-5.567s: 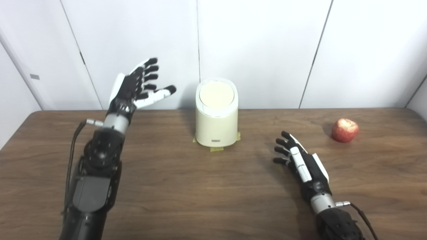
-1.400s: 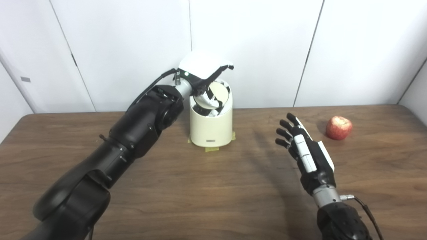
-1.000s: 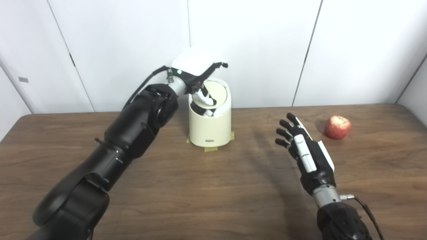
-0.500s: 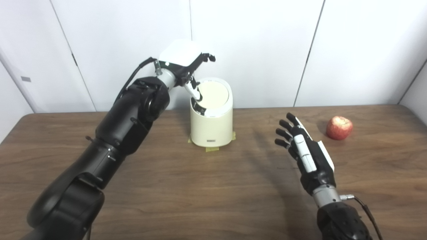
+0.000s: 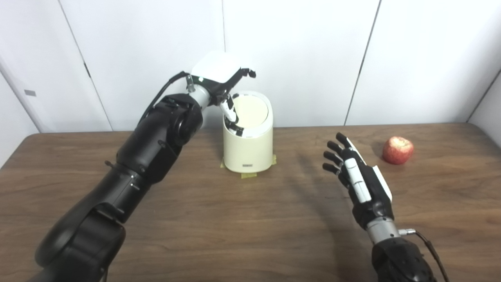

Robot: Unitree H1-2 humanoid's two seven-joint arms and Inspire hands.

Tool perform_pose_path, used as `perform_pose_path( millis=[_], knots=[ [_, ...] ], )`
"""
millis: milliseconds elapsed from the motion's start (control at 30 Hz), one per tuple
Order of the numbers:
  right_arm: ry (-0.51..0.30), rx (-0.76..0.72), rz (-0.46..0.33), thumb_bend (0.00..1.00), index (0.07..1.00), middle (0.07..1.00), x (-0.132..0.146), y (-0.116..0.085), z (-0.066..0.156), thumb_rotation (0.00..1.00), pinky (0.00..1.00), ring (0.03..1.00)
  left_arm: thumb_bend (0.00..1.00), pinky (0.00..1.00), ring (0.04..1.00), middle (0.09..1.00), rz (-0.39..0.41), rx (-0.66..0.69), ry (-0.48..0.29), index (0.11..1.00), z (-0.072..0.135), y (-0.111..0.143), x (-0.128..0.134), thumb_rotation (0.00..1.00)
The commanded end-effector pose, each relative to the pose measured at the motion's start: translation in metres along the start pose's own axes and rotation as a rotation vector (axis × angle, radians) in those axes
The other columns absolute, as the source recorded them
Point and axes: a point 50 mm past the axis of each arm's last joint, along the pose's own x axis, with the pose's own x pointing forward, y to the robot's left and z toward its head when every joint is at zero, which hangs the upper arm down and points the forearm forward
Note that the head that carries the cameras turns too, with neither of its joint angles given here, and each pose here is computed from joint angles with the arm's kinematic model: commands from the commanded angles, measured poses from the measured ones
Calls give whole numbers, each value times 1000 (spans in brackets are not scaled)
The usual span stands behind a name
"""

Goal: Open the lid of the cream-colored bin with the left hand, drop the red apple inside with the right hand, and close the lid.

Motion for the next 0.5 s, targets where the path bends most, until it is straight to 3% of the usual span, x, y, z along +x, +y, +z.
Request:
perform_pose_path(
  millis=[0, 200, 467],
  knots=[
    [-70, -4, 5, 596, 943, 896, 8, 2, 16, 846, 801, 866, 940, 750, 838, 840, 105, 24, -14, 824, 4, 40, 10, 55],
    [-66, 0, 4, 580, 939, 891, 9, 6, 17, 846, 804, 859, 934, 748, 831, 841, 108, 22, -22, 823, 3, 42, 11, 54],
    [-66, -4, 4, 553, 943, 887, 10, 8, 15, 852, 806, 858, 923, 614, 747, 798, 126, 35, -35, 813, 5, 49, 12, 49]
  ],
)
